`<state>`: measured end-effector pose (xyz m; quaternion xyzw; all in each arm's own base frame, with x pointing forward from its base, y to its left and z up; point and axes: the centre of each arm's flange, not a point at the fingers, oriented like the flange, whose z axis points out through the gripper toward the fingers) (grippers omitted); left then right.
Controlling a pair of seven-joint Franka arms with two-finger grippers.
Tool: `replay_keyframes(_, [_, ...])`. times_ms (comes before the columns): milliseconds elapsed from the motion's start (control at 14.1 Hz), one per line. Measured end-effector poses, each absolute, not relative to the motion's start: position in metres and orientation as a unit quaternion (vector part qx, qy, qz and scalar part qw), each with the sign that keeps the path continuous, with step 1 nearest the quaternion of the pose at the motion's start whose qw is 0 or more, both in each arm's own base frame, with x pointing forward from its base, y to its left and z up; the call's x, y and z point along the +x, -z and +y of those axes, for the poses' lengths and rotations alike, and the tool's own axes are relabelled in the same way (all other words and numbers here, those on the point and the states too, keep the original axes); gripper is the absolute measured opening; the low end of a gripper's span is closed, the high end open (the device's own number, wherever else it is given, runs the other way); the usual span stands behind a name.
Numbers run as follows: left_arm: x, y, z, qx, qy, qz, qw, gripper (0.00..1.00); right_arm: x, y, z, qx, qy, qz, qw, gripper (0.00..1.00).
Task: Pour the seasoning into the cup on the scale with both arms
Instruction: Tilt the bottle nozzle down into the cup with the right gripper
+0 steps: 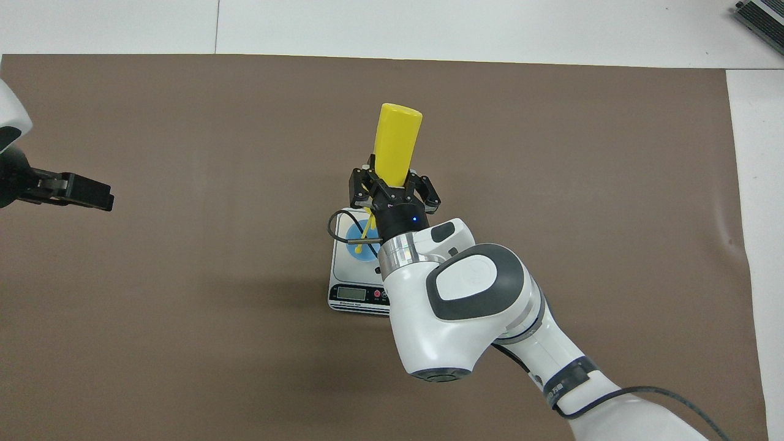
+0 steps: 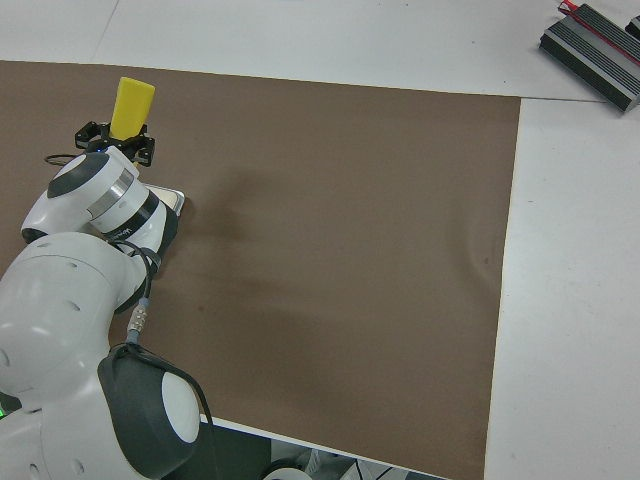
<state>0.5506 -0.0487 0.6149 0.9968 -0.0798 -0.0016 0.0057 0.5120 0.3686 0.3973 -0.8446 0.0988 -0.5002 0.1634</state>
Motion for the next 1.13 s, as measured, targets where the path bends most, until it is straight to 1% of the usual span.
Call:
replay_keyframes(284, [0.551, -0.615, -0.049, 0.997, 0.002, -0.08, 0.006, 1.0, 0.511, -0.396, 0.367, -0.841, 0.508, 0.089, 0.165, 0.54])
replay_keyframes(709, [0.551, -0.615, -0.049, 0.997, 0.002, -0.08, 0.006, 1.0, 0.511, -0.397, 0.368, -0.828, 0.495, 0.158, 0.212, 0.54])
replay_keyframes(922, [0.551, -0.615, -0.049, 0.997, 0.002, -0.08, 0.006, 1.0, 0.517, -0.41, 0.37, -0.815, 0.497, 0.185, 0.234, 0.54])
replay_keyframes(1134, [0.551, -0.615, -0.049, 0.997, 0.002, -0.08, 0.006, 1.0, 0.526, -0.419, 0.364, -0.809, 0.501, 0.198, 0.237, 0.54])
